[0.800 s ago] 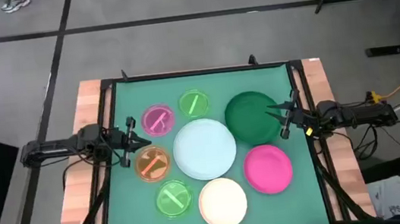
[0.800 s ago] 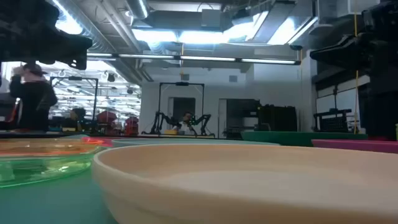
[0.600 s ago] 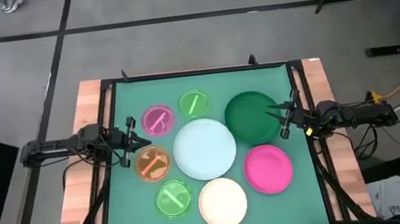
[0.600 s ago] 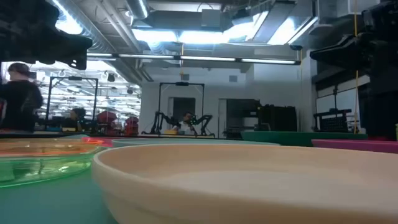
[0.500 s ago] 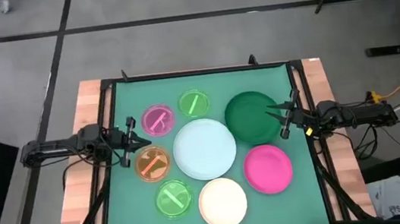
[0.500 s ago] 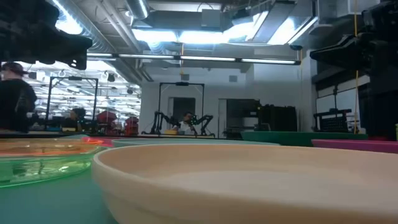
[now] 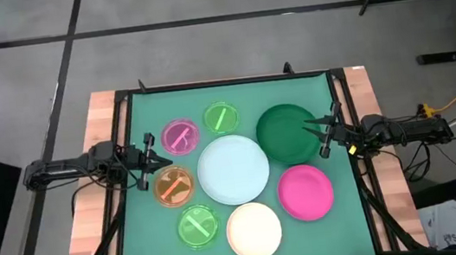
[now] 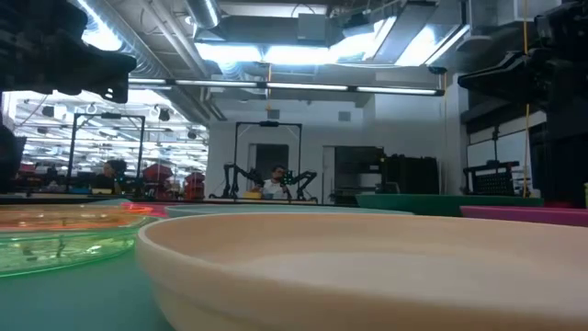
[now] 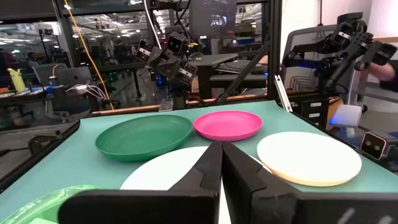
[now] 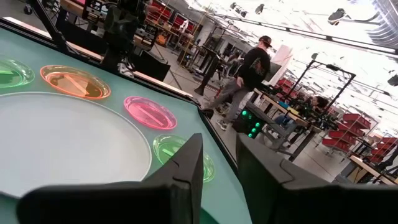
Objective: Stack plastic plates
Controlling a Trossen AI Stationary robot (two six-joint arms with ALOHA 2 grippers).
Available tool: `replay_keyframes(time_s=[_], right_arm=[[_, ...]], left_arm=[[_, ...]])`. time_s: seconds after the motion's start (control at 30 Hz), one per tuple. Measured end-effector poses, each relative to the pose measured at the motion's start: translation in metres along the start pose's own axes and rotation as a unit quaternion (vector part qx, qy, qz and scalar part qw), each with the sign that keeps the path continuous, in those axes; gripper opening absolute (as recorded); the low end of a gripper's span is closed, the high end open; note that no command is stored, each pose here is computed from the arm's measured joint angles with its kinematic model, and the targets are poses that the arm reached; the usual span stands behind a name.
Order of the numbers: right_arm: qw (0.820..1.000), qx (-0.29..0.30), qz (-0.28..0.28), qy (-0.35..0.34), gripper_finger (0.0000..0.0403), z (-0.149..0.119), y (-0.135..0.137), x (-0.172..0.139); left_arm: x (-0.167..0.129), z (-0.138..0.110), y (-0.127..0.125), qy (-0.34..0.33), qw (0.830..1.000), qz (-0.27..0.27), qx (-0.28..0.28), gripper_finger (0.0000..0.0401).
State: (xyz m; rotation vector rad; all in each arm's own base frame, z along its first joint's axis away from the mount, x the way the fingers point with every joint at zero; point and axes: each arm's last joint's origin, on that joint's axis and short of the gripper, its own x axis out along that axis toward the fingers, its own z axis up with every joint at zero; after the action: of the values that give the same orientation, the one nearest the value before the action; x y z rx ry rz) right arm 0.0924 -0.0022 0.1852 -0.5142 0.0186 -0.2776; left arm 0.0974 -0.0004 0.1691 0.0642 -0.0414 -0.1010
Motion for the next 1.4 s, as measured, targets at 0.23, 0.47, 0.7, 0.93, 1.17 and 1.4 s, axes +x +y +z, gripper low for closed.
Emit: replay_keyframes(time_s=[0.23,0.47,0.7,0.93,1.17,1.4], right_arm=[[1.0,0.0,0.0,0.0,0.0088,0.0,0.0,0.0],[1.0,0.0,0.0,0.0,0.0088,0.0,0.0,0.0],[1.0,0.0,0.003,-0.002,0.0088,0.0002,0.0002,0.0],[0.995,0.085,0.041,-0.019,0.0088,0.0013,0.0022,-0.0001],[0.979,0.17,0.111,-0.034,0.0088,0.0021,0.0065,-0.0008],[0.945,0.309,0.098,-0.051,0.0088,0.0079,0.0024,-0.0008]], left_arm=[[0.0,-0.0001,0.0,0.0,1.0,0.0,0.0,0.0004],[0.0,0.0001,0.0,0.0,1.0,0.0,0.001,0.0004],[0.0,-0.0001,0.0,0.0,1.0,0.0,0.0,0.0004],[0.0,0.0,0.0,0.0,1.0,0.0,0.0,0.0004],[0.0,0.0,0.0,0.0,1.0,0.0,0.001,0.0004],[0.0,0.0,0.0,0.0,1.0,0.0,0.001,0.0004]])
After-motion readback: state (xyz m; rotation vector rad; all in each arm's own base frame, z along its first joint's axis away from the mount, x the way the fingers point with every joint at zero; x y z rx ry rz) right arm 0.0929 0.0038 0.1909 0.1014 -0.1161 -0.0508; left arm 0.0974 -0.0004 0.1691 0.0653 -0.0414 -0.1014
